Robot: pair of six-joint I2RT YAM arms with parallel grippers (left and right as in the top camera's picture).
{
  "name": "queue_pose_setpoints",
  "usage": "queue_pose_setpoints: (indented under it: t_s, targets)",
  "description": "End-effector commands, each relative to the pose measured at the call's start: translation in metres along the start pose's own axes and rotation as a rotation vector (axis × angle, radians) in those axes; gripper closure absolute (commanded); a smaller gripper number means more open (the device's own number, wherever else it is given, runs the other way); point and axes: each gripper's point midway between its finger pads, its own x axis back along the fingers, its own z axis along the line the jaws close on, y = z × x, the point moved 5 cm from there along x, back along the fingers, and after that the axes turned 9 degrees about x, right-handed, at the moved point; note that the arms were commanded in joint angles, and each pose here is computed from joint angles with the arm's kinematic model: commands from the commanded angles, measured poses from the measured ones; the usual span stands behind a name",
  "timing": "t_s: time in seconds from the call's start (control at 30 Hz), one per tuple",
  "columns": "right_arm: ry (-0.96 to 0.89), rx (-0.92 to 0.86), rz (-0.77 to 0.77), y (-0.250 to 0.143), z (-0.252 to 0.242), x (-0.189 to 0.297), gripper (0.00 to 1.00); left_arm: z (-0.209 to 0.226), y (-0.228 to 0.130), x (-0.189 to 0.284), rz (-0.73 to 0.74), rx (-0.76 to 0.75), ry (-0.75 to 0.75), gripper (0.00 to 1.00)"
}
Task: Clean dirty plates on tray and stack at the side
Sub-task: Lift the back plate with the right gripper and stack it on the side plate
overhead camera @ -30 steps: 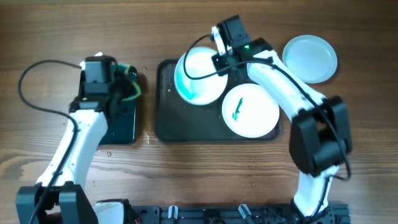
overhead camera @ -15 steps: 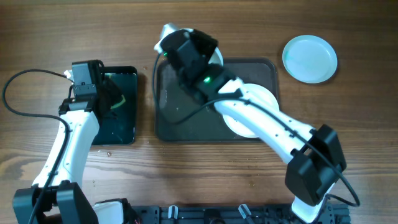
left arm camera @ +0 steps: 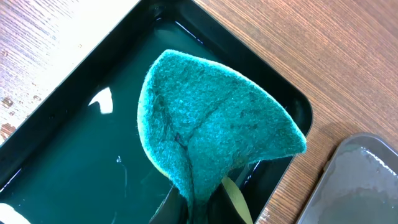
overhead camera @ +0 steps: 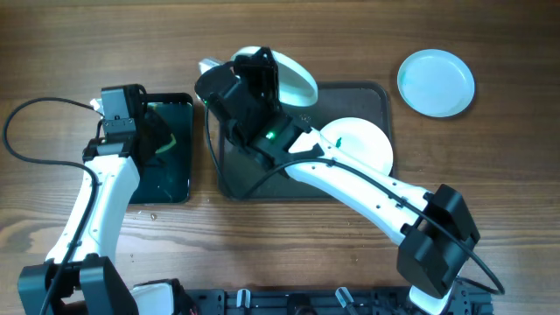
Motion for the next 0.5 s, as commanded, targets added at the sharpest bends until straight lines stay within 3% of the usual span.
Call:
queue_pose_setpoints:
  t_s: [0.0,0.07,0.23,0.3,0.47]
  targets:
    - [0.168,-0.027,-0.201,0.014,0.024,0.007,0.96,0.004,0.003,0.001,-0.018,0.012,0.015,0.96]
    - [0.335,-0.007,-0.351,0.024,0.050,0.010,0.96,0.004,0.002,0.001,-0.017,0.012,0.016,0.96]
    - [0.160,-0.150,-0.183,-0.007,0.011,-0.019,0.96,0.004,0.002,0.001,-0.013,0.012,0.015,0.96]
    - [0.141,-0.240,-0.195,-0.017,0.001,-0.031,0.96,0.004,0.002,0.001,-0.012,0.012,0.015,0.96]
    - [0.318,-0.535,-0.308,-0.048,0.011,-0.070,0.96,0.005,0.000,0.001,-0.007,0.011,0.020,0.96]
